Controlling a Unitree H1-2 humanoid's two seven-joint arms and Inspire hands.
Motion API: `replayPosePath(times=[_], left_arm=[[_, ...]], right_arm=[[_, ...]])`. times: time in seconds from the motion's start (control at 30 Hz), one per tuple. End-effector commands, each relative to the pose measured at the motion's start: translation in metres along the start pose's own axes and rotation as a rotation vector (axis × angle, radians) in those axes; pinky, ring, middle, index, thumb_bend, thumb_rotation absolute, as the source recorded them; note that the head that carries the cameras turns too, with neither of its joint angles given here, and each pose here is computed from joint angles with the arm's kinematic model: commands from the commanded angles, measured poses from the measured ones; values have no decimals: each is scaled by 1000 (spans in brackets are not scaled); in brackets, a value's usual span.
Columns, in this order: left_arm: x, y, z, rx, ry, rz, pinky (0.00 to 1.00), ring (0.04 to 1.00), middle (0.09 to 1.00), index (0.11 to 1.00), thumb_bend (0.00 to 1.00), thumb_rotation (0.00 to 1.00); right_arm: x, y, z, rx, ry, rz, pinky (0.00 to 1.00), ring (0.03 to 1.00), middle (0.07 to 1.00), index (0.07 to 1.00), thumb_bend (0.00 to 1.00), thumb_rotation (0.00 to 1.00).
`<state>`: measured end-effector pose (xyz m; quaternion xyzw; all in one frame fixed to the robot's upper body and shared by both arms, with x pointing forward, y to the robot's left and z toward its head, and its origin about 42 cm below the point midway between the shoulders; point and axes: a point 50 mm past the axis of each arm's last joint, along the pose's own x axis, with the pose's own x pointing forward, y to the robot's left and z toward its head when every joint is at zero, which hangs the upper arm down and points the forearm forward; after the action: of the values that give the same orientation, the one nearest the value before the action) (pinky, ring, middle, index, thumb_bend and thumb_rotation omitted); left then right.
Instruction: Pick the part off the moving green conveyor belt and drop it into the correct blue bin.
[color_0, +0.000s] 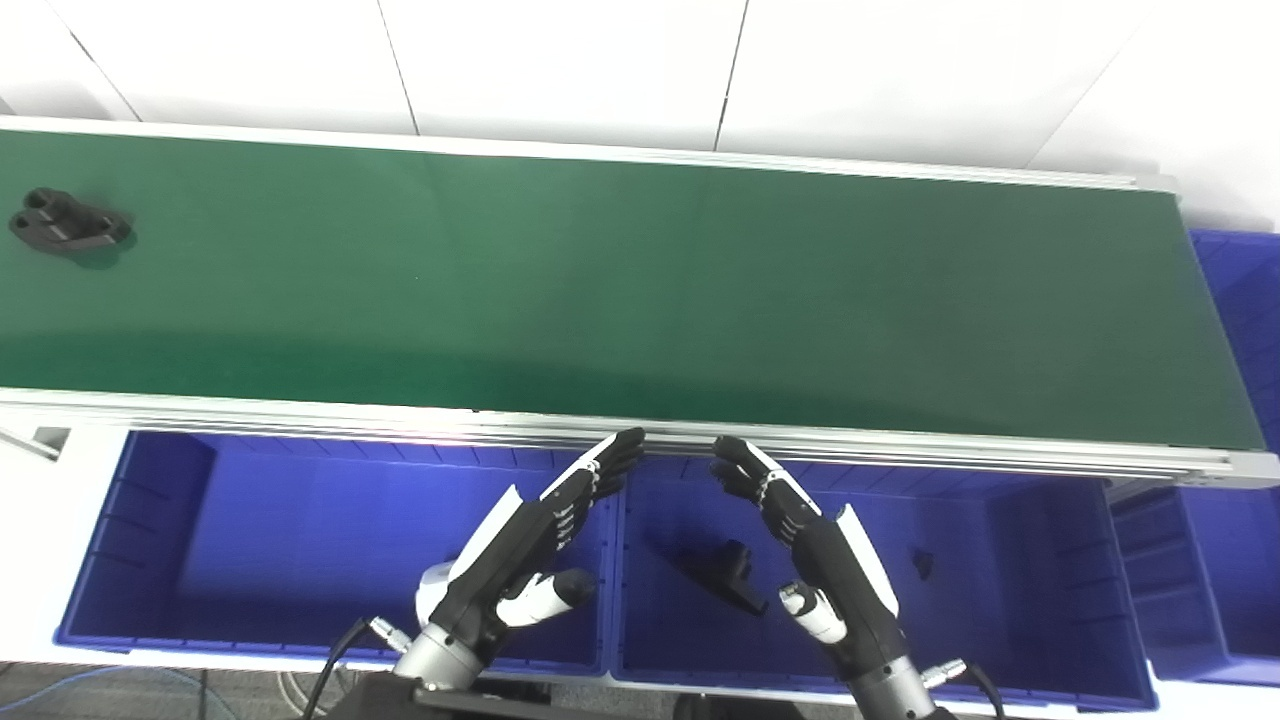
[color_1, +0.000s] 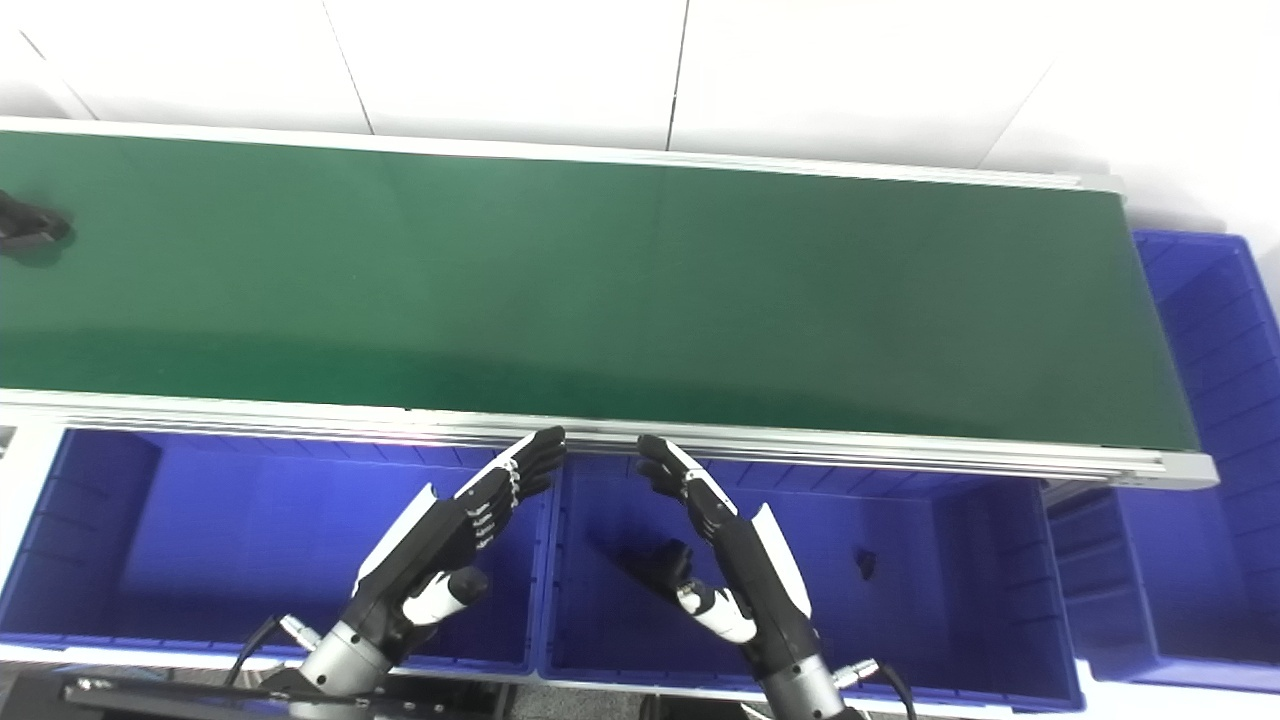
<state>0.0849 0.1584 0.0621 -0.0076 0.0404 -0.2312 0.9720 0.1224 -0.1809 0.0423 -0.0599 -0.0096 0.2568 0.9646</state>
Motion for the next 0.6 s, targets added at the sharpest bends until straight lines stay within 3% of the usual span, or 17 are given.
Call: replayPosePath(times=[0.0, 0.57], left_arm=[[0, 0, 6, 6, -48, -5, 959, 971, 959, 943, 885, 868], [0, 0, 5, 6, -47, -9, 963, 974, 962, 943, 879, 867]], right_arm=[[3, 2, 8, 0, -73, 3, 867, 873, 910, 904, 911, 957], [5, 2, 7, 1, -75, 10, 856, 875, 911, 900, 892, 945]])
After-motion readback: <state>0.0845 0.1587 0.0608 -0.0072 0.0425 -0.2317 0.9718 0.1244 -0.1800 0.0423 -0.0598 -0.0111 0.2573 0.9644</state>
